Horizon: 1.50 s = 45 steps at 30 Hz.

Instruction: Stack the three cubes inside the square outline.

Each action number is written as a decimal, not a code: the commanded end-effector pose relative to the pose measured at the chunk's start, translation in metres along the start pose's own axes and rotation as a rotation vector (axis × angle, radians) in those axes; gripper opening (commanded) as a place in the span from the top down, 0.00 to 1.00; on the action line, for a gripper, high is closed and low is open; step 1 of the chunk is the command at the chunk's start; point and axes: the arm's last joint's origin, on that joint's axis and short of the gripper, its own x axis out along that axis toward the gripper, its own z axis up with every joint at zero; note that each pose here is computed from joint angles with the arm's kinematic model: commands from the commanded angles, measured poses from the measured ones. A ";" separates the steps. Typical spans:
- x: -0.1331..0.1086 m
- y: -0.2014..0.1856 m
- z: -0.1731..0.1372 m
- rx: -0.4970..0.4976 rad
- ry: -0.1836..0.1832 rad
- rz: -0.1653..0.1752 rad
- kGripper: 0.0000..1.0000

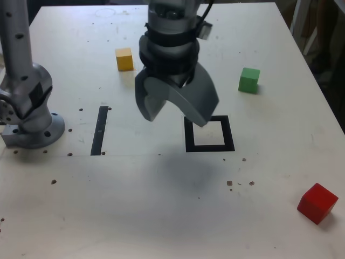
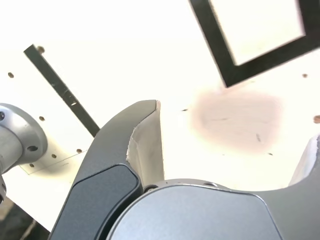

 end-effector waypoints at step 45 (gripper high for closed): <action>-0.006 -0.023 0.182 0.331 -0.105 0.085 0.01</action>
